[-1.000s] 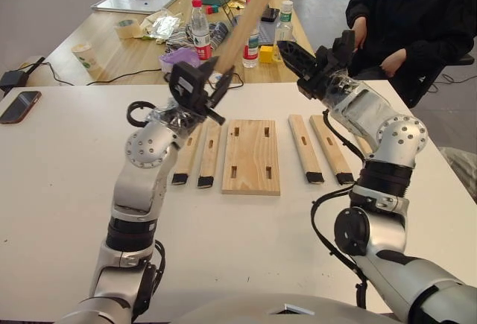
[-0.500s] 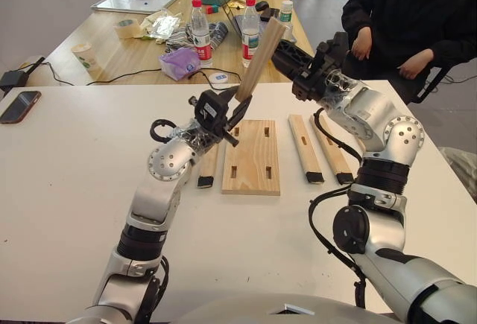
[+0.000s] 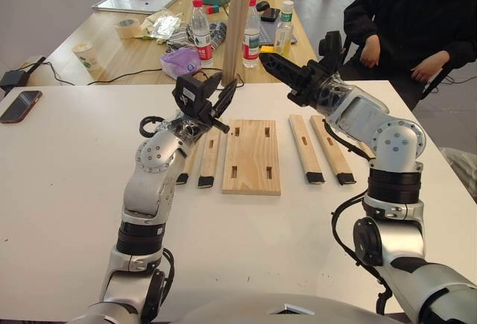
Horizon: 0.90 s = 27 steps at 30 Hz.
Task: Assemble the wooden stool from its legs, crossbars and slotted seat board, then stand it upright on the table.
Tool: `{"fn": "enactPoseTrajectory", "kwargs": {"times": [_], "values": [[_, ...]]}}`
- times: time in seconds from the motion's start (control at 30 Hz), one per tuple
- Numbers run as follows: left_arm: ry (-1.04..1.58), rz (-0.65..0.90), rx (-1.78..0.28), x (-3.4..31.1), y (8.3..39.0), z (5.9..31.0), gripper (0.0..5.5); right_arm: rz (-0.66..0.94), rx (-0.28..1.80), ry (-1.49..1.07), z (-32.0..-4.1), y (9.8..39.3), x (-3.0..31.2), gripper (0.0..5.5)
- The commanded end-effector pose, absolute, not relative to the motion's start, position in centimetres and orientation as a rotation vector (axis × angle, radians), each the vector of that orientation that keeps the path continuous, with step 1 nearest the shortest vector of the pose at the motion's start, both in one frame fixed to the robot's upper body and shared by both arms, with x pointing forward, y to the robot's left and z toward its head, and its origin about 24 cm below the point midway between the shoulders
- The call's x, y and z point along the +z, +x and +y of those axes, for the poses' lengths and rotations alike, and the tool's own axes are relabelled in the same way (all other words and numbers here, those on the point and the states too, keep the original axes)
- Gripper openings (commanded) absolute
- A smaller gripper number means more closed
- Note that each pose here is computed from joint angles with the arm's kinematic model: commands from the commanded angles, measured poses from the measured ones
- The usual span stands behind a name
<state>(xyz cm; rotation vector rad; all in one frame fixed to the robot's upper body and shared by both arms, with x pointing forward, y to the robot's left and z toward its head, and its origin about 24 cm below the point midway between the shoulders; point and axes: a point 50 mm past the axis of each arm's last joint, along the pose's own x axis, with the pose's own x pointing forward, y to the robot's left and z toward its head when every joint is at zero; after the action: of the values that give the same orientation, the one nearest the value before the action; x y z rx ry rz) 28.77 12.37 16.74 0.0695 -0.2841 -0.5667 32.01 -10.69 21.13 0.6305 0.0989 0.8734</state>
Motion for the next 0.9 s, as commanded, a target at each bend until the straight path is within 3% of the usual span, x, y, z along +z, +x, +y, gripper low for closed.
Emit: {"fn": "enactPoseTrajectory", "kwargs": {"times": [0.03, 0.57, 0.9], "values": [[0.09, -0.237, -0.588, 15.5, 28.8, 11.9, 1.25, 0.091, 0.941, 0.7, -10.4, 31.6, 22.0, 2.25], [0.129, -0.22, -0.644, 14.2, 28.3, 10.1, 1.25, 0.097, 0.972, 0.764, -10.2, 31.5, 22.6, 2.25], [0.145, -0.221, -0.637, 14.2, 28.4, 10.1, 1.25, 0.075, 0.889, 0.67, -10.5, 32.2, 22.6, 0.76]]}}
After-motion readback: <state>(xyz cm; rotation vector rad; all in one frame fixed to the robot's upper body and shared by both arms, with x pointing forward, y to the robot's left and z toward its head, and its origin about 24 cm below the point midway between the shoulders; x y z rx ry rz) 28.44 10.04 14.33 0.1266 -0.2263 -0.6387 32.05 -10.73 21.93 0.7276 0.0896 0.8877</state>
